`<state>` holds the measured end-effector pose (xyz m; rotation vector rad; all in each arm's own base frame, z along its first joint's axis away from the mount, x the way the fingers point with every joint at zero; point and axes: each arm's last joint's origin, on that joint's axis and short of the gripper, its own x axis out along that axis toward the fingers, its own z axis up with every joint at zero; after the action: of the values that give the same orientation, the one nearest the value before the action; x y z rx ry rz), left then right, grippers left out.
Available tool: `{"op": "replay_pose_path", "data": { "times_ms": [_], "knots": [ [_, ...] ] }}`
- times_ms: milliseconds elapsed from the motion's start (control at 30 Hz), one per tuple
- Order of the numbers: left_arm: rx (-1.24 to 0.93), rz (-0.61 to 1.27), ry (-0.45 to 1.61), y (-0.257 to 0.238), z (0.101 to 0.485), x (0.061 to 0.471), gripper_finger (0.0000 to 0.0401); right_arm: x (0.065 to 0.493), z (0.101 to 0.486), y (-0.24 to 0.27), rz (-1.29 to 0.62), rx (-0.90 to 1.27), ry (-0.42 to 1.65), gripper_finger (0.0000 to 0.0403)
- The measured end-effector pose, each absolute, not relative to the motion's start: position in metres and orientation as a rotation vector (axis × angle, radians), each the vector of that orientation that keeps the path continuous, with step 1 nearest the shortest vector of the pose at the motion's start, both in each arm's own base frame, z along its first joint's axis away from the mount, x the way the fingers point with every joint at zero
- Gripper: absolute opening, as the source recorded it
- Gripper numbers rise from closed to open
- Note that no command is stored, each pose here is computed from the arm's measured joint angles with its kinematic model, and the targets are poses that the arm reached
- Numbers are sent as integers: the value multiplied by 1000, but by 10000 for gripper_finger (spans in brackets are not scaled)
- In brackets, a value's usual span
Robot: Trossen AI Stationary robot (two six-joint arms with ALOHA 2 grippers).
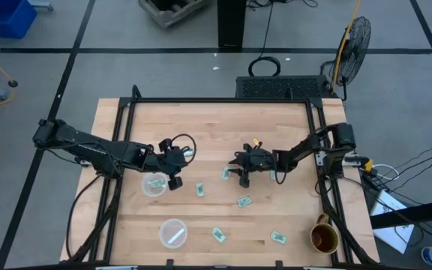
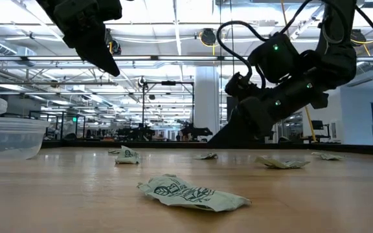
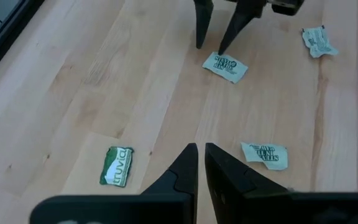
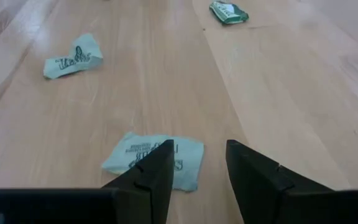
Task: Pick and place Stevia / Truvia into bins
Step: Put the stevia packet into the bottom container
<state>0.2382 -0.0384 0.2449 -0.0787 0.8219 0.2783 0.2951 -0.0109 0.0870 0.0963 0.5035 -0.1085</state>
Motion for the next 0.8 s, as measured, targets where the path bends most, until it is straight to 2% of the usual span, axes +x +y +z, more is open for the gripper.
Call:
{"op": "replay_pose_path", "data": {
  "times_ms": [400,800],
  "knots": [
    [-74,281,822,-38,245,238,37,305,65,-10,-119,99,564,133],
    [-82,284,819,-38,245,238,37,306,72,-11,-128,82,528,13]
  ]
}}
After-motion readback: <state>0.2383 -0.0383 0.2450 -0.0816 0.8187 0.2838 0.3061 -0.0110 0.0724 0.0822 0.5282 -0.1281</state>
